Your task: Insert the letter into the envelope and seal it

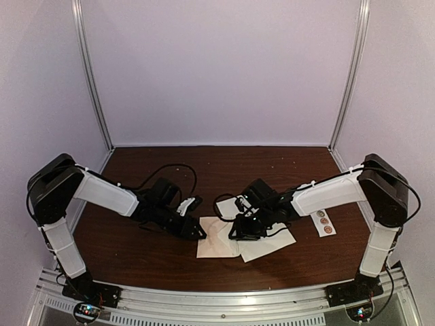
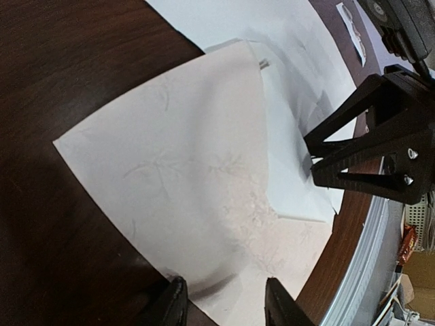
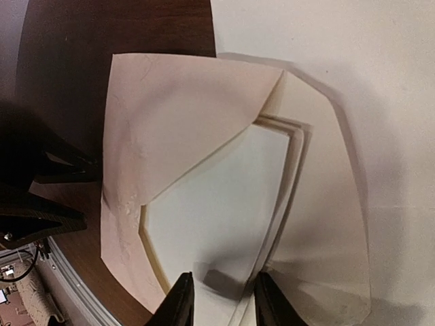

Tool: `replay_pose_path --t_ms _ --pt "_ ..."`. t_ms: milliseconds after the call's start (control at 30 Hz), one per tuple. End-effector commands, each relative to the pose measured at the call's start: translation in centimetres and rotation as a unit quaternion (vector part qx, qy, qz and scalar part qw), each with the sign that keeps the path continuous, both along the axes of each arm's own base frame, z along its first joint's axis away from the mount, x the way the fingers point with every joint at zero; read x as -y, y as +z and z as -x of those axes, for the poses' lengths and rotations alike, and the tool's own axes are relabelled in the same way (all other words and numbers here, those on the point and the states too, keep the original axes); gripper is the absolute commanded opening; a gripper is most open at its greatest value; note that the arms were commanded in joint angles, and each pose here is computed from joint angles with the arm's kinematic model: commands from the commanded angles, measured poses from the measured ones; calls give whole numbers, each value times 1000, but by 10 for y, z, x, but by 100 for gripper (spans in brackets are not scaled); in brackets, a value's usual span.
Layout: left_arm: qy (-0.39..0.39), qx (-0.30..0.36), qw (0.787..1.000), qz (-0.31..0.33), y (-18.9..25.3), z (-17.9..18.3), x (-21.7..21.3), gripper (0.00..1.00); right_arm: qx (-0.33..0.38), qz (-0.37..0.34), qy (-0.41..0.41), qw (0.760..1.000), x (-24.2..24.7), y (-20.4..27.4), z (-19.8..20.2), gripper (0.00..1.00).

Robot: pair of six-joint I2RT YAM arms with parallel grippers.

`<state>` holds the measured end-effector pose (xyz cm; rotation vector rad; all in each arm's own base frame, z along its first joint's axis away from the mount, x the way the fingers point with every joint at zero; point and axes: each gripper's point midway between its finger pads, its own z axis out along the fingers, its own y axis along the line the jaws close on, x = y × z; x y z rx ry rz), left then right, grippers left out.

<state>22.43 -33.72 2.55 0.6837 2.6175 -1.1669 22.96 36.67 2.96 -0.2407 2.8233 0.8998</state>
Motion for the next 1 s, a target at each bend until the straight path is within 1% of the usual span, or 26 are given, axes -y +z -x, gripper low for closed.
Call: replay_pose_path --t_ms 0,967 --pt "-4 -18 999 -28 -19 9 -4 39 -6 -2 6 1000 -7 -6 0 31" --pt "-9 -18 1000 -22 -16 10 -1 39 -7 -21 21 1000 -31 -1 -1 29"
